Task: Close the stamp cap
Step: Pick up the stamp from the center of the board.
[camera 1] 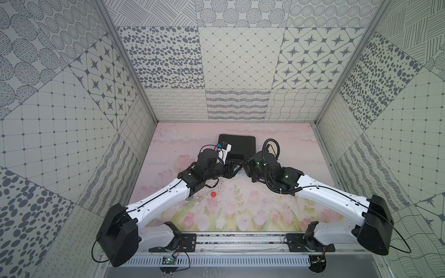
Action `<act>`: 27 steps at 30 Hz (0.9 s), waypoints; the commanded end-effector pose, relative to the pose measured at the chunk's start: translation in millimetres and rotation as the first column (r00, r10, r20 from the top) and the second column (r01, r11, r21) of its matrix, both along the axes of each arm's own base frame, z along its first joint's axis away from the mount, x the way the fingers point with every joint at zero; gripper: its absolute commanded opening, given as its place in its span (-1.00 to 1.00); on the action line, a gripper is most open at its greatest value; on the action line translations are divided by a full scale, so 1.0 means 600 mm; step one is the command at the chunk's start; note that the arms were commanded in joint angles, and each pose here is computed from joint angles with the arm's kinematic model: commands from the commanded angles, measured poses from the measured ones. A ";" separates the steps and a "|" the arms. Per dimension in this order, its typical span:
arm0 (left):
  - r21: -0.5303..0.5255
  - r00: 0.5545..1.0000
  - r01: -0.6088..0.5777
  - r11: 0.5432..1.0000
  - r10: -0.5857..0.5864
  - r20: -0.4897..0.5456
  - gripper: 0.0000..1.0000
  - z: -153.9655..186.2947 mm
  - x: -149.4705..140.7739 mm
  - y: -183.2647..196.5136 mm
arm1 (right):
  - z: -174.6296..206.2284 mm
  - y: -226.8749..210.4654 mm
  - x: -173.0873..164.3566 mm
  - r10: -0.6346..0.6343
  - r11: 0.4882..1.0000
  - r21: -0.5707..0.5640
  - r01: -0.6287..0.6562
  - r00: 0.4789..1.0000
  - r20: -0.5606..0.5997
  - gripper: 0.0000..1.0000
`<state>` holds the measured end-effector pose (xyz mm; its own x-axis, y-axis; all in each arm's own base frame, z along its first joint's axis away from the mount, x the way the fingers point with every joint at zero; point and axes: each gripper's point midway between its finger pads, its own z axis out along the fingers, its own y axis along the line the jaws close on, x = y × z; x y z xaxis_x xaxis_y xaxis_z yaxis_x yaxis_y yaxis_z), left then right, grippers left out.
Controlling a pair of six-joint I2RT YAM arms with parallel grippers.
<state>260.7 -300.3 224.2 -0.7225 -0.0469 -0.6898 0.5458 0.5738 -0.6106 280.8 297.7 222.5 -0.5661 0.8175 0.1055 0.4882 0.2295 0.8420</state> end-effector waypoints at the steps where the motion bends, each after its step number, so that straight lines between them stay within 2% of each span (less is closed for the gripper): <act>1: -0.051 0.998 0.021 0.998 -0.019 0.058 -0.29 0.028 0.004 -0.012 | 0.062 0.017 -0.002 0.005 0.993 0.116 -0.012 0.998 0.058 -0.94; 17: -0.062 0.997 0.009 0.998 -0.004 0.083 -0.22 0.039 0.012 -0.014 | 0.058 0.042 -0.006 0.045 0.988 0.144 -0.052 0.998 0.051 -0.94; 27: -0.055 0.993 0.004 0.998 0.003 0.115 -0.54 0.048 0.018 -0.013 | 0.058 0.041 -0.010 0.058 0.987 0.145 -0.067 0.996 0.065 -0.93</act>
<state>263.9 -304.7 234.0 -0.6976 -0.0641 -0.7136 0.5707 0.5525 -0.6075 282.1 302.0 236.1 -0.5668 0.8136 0.1300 0.4640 0.1847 0.8664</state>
